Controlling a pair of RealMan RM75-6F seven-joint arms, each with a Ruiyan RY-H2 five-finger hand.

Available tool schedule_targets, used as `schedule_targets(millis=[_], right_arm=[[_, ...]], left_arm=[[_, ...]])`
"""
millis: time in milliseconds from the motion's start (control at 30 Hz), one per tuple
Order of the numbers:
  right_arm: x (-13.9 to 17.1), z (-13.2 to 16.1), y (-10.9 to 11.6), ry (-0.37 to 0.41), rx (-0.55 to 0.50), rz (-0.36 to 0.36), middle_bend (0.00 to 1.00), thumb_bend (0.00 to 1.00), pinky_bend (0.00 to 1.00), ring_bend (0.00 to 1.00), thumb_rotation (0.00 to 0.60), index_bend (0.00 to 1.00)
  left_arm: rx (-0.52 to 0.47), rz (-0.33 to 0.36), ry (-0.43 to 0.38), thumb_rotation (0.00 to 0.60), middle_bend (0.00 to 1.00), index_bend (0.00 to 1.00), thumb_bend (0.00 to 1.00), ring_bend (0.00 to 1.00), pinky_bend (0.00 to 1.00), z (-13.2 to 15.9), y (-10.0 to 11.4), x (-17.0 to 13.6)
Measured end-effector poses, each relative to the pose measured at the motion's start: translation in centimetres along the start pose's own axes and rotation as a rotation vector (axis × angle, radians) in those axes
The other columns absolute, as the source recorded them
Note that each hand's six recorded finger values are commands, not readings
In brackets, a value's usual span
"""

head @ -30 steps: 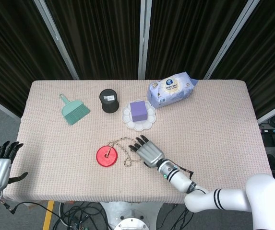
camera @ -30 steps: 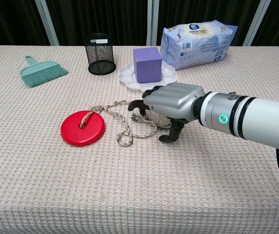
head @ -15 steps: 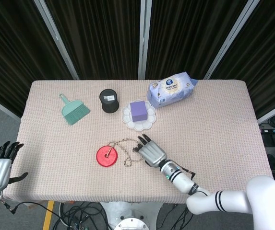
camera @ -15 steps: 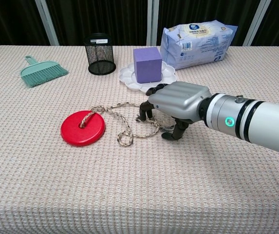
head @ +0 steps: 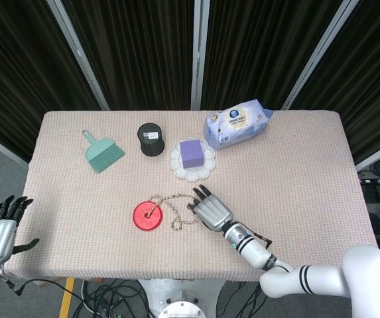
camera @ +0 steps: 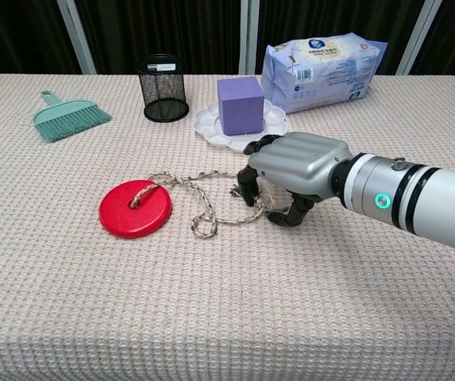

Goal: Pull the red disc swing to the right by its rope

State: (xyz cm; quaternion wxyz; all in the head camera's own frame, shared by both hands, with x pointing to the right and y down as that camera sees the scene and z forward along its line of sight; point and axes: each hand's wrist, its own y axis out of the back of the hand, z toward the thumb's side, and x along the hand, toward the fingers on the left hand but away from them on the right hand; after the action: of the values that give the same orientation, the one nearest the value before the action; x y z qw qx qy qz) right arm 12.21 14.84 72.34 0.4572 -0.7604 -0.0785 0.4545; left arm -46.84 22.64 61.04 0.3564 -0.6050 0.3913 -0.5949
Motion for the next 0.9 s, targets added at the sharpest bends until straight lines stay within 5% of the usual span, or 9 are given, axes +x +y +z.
schedule_targets(millis=[367,900], right_arm=[[0.2,0.5,0.4,0.024,-0.009,-0.036,0.58,0.34,0.00,0.10,0.600,0.51],[0.3,-0.1,1.3,0.003,-0.023,-0.097,0.76,0.41,0.00,0.24,0.600,0.75]], left_arm=[[-0.002,0.000,0.001,0.600,0.12,0.15,0.02,0.05,0.13,0.0,0.0,0.0],[-0.006,0.003,0.000,0.600,0.12,0.15,0.02,0.05,0.13,0.0,0.1,0.2]])
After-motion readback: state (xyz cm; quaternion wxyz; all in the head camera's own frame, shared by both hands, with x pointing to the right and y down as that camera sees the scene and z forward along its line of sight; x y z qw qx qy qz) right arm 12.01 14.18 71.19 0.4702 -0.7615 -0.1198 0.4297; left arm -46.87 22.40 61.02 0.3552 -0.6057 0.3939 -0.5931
